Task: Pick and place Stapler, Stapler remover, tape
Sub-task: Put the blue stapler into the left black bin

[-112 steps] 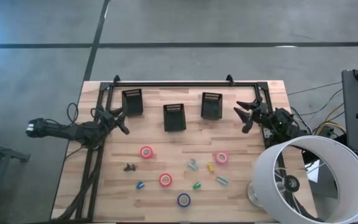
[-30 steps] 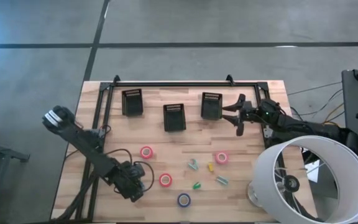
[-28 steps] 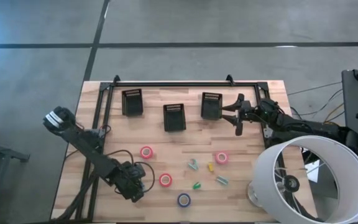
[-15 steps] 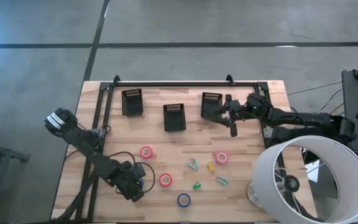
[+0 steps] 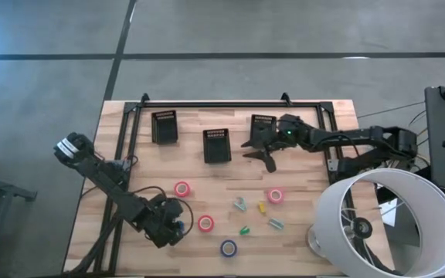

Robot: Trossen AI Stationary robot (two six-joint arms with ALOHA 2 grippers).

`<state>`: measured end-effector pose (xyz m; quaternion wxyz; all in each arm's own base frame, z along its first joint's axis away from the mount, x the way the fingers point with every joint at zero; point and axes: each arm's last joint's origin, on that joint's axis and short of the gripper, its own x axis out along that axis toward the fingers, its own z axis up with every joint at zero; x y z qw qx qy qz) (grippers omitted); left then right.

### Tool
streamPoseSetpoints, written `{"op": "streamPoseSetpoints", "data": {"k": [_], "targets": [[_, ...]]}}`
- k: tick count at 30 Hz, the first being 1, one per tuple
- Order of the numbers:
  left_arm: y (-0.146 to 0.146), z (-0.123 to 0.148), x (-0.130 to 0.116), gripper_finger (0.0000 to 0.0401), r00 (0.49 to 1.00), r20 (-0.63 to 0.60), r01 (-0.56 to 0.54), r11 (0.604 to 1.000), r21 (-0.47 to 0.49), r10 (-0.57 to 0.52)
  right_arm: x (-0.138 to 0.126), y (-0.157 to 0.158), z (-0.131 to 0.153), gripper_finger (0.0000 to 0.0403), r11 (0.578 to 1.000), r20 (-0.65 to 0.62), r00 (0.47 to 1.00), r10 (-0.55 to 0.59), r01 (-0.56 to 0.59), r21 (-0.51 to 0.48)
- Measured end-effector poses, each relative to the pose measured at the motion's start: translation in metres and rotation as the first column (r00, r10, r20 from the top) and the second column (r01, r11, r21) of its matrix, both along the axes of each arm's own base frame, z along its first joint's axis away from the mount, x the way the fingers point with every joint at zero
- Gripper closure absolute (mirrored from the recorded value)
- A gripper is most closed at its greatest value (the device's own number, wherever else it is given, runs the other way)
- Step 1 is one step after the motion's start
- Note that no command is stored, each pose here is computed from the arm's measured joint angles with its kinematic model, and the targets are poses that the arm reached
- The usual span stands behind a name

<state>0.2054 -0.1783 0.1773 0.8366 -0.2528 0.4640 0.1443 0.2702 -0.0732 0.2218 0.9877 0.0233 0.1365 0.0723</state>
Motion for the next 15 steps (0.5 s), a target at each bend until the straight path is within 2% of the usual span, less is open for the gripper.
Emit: {"op": "streamPoseSetpoints", "data": {"k": [2,3,5,7,10,15], "targets": [[0.0,0.001,0.0,0.0208,0.991,-0.002,0.131,0.988,0.08,-0.132,0.008,-0.003,-0.001,0.0232,1.0,-0.007,1.0,0.0,0.0,0.002],[-0.001,0.002,0.001,0.0208,0.976,-0.008,0.219,0.967,0.132,-0.22,0.011,-0.004,-0.001,0.0232,1.0,-0.011,1.0,-0.001,0.001,0.003],[-0.002,0.004,0.002,0.0208,0.921,-0.037,0.385,0.892,0.237,-0.388,0.017,-0.005,-0.003,0.0232,1.0,-0.023,1.0,0.0,0.0,0.007],[-0.003,0.007,0.004,0.0208,0.861,-0.068,0.498,0.808,0.315,-0.504,0.021,-0.007,-0.005,0.0232,1.0,-0.029,1.0,0.005,-0.005,0.011],[-0.001,0.009,0.007,0.0208,0.806,-0.101,0.575,0.728,0.375,-0.584,0.025,-0.008,-0.008,0.0232,1.0,-0.043,0.999,0.01,-0.009,0.017],[0.001,0.008,0.008,0.0208,0.751,-0.139,0.647,0.68,0.344,-0.645,0.027,-0.007,-0.01,0.0232,1.0,-0.049,0.999,0.013,-0.012,0.021]]}}
